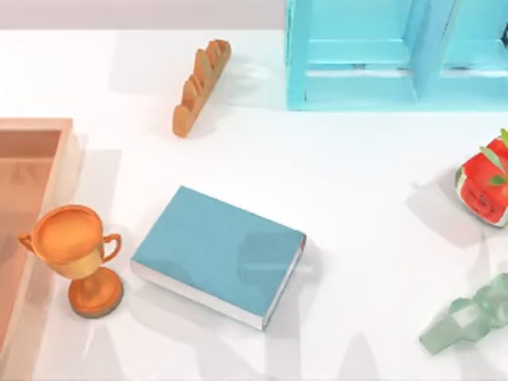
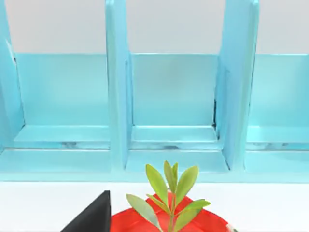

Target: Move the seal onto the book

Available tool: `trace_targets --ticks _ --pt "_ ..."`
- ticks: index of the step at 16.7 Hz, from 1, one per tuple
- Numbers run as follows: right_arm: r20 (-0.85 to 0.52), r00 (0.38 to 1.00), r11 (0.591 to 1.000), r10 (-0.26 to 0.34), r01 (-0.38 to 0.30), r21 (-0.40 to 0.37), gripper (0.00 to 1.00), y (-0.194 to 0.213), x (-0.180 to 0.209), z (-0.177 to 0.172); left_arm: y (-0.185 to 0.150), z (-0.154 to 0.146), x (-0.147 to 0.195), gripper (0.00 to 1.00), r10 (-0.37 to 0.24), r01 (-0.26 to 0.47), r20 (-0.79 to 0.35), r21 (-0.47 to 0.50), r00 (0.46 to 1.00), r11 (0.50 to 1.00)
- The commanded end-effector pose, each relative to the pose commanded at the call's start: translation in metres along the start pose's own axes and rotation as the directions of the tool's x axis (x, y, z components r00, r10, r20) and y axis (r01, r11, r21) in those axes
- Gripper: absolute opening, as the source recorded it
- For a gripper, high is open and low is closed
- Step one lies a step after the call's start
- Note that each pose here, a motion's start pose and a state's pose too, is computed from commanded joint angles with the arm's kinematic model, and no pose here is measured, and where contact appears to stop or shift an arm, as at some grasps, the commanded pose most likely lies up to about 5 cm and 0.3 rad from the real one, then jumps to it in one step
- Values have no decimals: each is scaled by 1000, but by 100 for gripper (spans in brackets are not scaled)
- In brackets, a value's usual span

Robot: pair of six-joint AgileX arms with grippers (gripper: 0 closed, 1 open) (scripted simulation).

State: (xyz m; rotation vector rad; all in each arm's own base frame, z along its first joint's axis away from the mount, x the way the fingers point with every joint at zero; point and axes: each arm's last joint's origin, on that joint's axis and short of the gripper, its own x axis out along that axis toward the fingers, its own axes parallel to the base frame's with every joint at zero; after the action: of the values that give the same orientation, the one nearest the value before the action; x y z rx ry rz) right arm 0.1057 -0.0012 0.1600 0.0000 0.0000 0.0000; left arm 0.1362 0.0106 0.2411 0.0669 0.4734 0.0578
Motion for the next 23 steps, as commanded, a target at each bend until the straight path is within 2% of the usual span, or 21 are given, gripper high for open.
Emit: trace_targets --ticks 2,5,8,11,14,17,23 --pt "0 1000 1000 0 0 0 100 0 0 0 7 29 11 100 8 -6 -162 15 987 1000" --pt "0 1000 1000 0 0 0 100 0 0 0 21 68 40 100 9 3 -402 29 916 1000" --pt "0 1000 1000 0 0 0 100 0 0 0 38 95 81 100 -5 26 -605 26 796 999" --pt "0 1000 1000 0 0 0 100 0 0 0 55 108 125 100 -30 53 -752 7 658 999" --pt "0 1000 1000 0 0 0 100 0 0 0 69 109 159 100 -56 75 -842 -18 537 997" --pt "0 1000 1000 0 0 0 100 0 0 0 77 106 178 100 -73 86 -883 -37 464 996" --pt "0 1000 1000 0 0 0 100 0 0 0 76 106 180 100 -75 91 -887 -37 455 995"
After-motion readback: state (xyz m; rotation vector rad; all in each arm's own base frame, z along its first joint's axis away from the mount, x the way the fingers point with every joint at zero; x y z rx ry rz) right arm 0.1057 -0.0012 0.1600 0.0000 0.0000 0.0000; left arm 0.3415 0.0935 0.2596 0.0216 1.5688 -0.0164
